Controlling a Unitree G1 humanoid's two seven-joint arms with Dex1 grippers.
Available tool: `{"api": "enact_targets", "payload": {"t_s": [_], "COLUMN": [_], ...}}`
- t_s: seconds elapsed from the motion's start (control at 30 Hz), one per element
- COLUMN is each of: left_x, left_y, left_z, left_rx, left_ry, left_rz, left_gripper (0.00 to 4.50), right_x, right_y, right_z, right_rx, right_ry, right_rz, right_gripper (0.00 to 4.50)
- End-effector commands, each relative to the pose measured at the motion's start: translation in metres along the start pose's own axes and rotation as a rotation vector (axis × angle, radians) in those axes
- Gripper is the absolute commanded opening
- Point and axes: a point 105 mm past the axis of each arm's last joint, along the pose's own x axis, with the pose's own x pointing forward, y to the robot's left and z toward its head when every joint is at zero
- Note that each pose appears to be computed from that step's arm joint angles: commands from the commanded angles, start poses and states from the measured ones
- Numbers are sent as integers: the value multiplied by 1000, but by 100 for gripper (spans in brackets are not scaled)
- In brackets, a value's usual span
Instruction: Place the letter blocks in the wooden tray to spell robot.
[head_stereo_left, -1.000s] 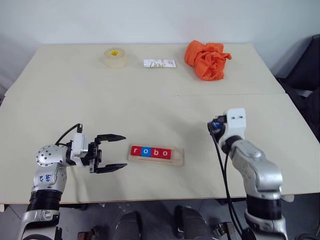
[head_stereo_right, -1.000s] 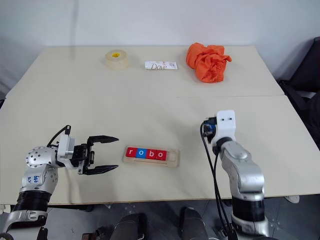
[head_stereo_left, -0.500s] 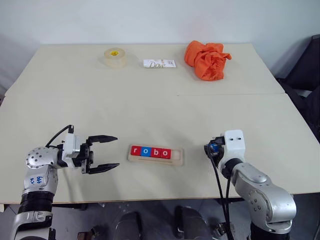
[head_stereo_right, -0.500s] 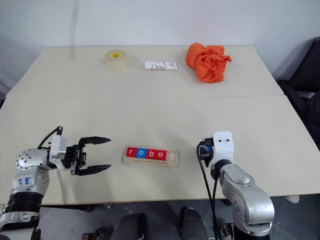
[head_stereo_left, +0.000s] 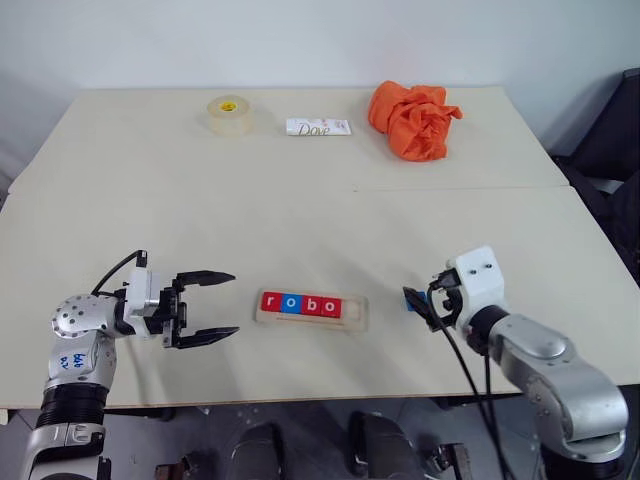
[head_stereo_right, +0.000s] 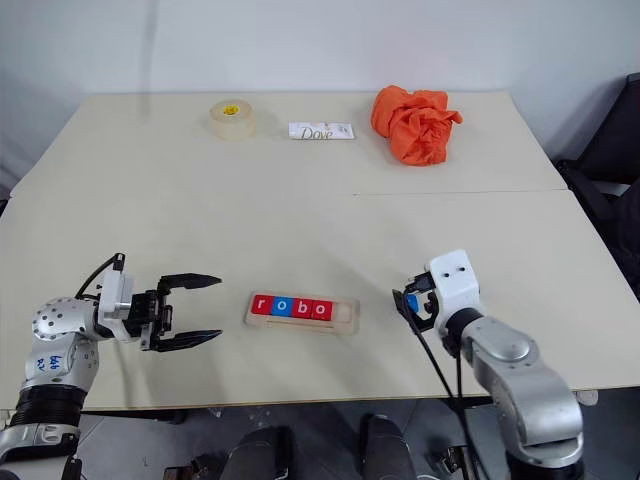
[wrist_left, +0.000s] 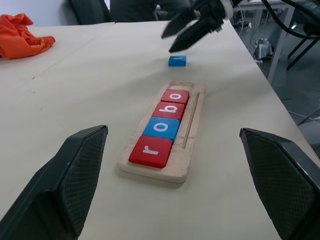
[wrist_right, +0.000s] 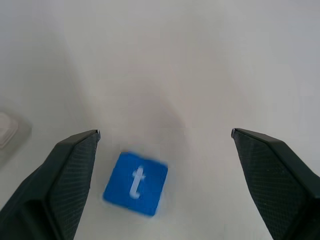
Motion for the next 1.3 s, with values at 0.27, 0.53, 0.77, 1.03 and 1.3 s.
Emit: {"api": "enact_targets", "payload": {"t_s": [0.27, 0.53, 0.77, 1.03, 1.3], "left_x": [4, 0, -6, -8, -7], "left_y": [-10, -16, -21, -25, -20], "left_z": [5, 5, 6, 7, 9], "left_rx": [24, 32, 37, 38, 45], "left_ry": [-40, -40, -31, -27, -25], "left_rz": [-42, 2, 48, 70, 77], "left_gripper": [450, 450, 450, 450, 450], "right_x": [-4, 15, 24, 31, 29], "right_y": [-10, -25, -25, -20, -20], "right_z": [-4, -11, -22, -17, 13], "right_rx": [-437, -562, -600, -598, -572], "right_ry": [100, 143, 191, 163, 69], "right_rz": [494, 621, 680, 682, 616], "right_gripper": [446, 446, 446, 221, 146]}}
